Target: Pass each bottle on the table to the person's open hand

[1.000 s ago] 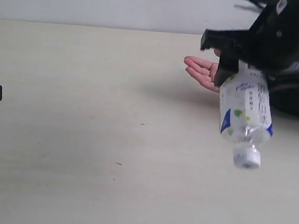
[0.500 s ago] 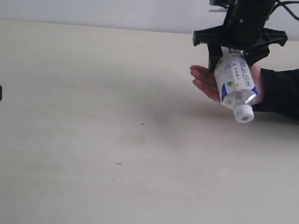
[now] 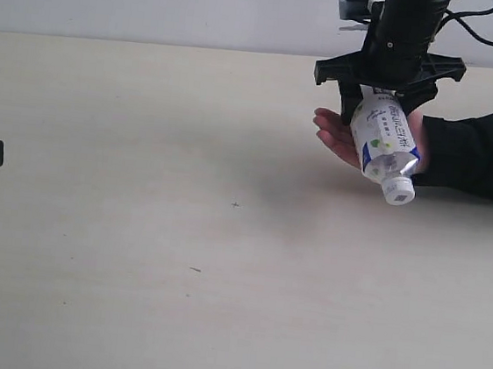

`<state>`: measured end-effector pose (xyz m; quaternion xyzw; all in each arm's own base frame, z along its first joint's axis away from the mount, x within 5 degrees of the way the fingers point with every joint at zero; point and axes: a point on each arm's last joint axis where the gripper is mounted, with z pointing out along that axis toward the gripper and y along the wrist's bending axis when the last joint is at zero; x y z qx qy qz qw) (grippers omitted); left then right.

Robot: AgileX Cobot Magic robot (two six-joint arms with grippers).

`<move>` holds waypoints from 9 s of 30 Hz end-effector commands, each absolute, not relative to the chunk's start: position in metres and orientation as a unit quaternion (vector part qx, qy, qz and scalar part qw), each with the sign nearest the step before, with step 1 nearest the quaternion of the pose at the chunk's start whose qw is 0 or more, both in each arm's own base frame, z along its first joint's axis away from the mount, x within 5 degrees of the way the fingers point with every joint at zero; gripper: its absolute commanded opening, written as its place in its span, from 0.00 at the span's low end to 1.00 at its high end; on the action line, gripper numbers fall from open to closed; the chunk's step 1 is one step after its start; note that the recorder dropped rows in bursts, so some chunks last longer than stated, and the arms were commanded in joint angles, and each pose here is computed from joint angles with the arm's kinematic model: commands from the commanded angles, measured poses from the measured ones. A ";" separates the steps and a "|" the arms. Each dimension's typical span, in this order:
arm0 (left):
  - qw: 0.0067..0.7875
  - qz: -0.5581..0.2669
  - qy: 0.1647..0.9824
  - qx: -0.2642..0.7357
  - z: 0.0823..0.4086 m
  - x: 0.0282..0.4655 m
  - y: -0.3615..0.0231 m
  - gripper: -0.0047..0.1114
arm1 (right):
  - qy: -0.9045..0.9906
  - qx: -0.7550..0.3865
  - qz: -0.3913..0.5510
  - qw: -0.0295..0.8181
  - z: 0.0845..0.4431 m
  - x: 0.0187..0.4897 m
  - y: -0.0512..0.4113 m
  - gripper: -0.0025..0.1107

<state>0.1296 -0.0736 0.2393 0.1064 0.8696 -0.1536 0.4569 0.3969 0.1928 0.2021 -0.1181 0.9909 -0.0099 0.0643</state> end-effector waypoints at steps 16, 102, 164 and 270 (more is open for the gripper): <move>0.459 -0.154 0.869 0.106 0.239 0.129 -0.073 0.04 | 0.988 -0.117 -0.005 0.102 0.201 0.405 0.194 0.64; 0.517 -0.140 0.844 0.036 0.256 0.124 -0.047 0.04 | 0.816 -0.140 0.207 0.521 0.409 0.087 0.051 0.02; 0.631 -0.097 0.770 0.008 0.188 0.054 -0.009 0.04 | 0.813 -0.139 0.208 0.526 0.410 0.088 0.052 0.02; 0.605 -0.039 0.796 -0.014 0.181 0.053 -0.002 0.04 | 0.765 -0.075 0.023 0.639 0.189 0.054 0.007 0.02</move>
